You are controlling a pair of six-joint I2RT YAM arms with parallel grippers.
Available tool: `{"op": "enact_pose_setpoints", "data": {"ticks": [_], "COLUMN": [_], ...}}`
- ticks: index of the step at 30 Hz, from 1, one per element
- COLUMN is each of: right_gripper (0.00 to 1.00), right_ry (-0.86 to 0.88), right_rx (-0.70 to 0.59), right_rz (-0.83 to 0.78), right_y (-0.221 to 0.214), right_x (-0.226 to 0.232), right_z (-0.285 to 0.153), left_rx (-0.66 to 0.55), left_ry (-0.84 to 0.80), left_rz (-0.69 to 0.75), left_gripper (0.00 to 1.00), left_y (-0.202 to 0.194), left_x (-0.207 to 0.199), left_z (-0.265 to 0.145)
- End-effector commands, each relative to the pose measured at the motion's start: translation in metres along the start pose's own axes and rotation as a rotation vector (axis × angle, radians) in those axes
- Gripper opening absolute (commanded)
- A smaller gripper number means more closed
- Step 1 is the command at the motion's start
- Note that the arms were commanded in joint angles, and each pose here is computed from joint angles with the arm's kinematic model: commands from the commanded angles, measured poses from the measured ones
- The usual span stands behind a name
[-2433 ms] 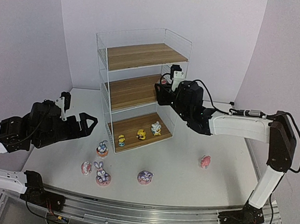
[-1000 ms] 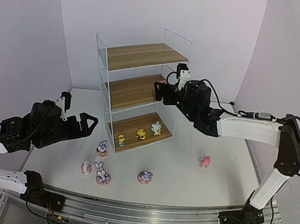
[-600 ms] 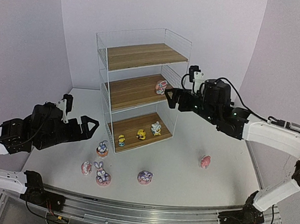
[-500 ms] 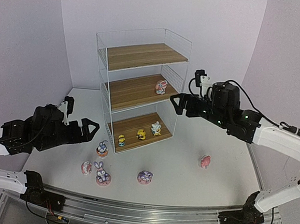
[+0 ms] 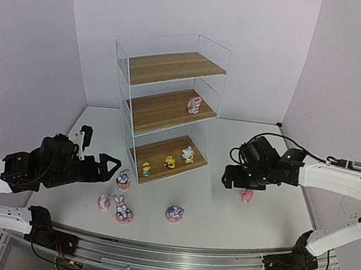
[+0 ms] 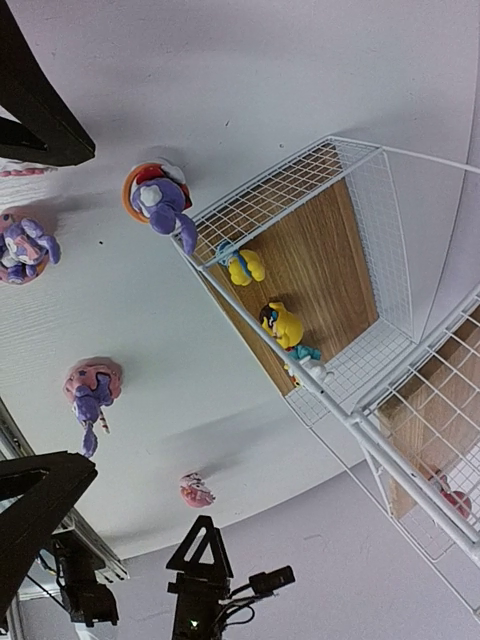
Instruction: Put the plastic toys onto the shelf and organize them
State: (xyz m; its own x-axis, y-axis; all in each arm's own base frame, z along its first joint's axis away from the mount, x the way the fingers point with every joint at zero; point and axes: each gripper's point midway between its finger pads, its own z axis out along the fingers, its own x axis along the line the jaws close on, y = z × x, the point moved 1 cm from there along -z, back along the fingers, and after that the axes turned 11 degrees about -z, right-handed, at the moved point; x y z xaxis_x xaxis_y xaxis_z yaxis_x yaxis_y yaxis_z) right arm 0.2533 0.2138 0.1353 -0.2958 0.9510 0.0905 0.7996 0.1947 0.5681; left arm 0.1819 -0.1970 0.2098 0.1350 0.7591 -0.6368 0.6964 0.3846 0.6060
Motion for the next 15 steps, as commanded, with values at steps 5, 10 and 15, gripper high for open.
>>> {"op": "enact_pose_setpoints", "data": {"ticks": [5, 10, 15], "right_gripper": [0.92, 0.91, 0.87], "right_ry": [-0.315, -0.366, -0.392], "right_rx": [0.111, 0.177, 0.212], "right_rz": [0.272, 0.327, 0.341], "right_y": [-0.041, -0.046, -0.044], "right_x": [-0.065, -0.076, -0.078], "right_z": [0.011, 0.031, 0.05], "left_rx": [0.008, 0.014, 0.008], "left_ry": [-0.056, -0.052, -0.053], "left_rz": [-0.008, -0.004, -0.009], "left_gripper": [1.0, 1.0, 1.0], "left_y": [-0.002, -0.004, -0.004], "left_x": [-0.009, -0.008, -0.006], "left_z": [0.001, 0.003, 0.003]}}
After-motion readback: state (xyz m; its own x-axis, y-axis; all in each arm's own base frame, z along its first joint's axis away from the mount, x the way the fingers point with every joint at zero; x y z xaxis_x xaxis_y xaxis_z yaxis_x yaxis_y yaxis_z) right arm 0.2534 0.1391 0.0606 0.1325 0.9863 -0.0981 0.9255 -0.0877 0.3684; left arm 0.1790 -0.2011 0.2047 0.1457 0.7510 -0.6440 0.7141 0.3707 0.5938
